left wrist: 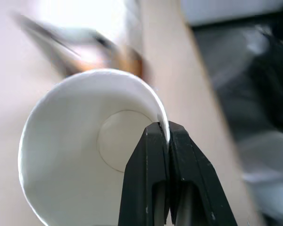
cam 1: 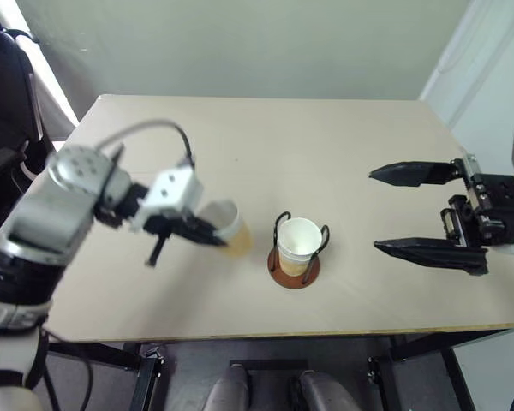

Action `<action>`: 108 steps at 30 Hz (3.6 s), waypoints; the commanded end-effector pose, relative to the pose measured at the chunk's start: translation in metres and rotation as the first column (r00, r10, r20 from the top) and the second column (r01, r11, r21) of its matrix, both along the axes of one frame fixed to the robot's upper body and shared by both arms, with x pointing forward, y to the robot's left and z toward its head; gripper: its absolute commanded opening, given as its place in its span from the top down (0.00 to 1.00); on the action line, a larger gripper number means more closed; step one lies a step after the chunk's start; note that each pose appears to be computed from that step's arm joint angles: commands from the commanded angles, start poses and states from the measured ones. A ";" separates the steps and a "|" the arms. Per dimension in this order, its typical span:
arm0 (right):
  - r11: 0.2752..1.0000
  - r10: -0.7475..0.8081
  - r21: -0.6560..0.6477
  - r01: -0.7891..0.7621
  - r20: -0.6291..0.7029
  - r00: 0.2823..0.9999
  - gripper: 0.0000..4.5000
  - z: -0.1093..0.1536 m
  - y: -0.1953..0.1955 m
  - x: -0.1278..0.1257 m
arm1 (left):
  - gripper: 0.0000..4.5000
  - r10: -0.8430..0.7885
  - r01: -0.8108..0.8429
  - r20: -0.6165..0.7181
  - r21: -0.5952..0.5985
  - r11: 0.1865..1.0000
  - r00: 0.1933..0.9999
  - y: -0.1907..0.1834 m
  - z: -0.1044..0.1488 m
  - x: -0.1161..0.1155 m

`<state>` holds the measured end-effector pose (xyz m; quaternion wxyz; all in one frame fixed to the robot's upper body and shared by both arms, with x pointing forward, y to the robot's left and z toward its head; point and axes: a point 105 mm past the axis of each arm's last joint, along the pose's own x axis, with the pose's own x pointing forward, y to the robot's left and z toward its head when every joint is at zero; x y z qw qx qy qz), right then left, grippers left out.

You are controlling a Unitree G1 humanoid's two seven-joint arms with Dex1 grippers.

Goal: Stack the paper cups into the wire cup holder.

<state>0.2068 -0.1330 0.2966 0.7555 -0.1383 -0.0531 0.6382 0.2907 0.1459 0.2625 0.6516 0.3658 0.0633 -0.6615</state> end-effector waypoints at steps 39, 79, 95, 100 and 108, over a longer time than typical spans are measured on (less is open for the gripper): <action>0.860 -0.426 -0.303 0.410 0.015 0.905 0.00 -0.037 -0.079 -0.021 | 1.00 -0.538 0.516 0.139 0.170 0.840 0.831 -0.108 -0.001 -0.004; 0.888 -0.416 -0.250 0.386 -0.079 0.906 0.00 -0.058 -0.115 0.016 | 0.00 0.131 -0.162 -0.120 -0.303 0.939 0.984 0.030 0.007 0.023; 0.865 -0.483 -0.207 0.457 -0.092 0.871 0.00 -0.066 -0.143 0.047 | 0.00 0.569 -0.637 -0.288 -0.382 0.669 0.770 0.113 -0.046 0.005; 0.866 -0.480 -0.210 0.455 -0.088 0.873 0.00 -0.066 -0.141 0.050 | 0.00 0.591 -0.653 -0.285 -0.406 0.639 0.755 0.114 -0.051 0.001; 0.858 -0.483 -0.212 0.468 -0.020 0.875 0.00 -0.061 -0.140 0.057 | 0.00 0.612 -0.654 -0.248 -0.411 0.636 0.751 0.113 -0.052 -0.003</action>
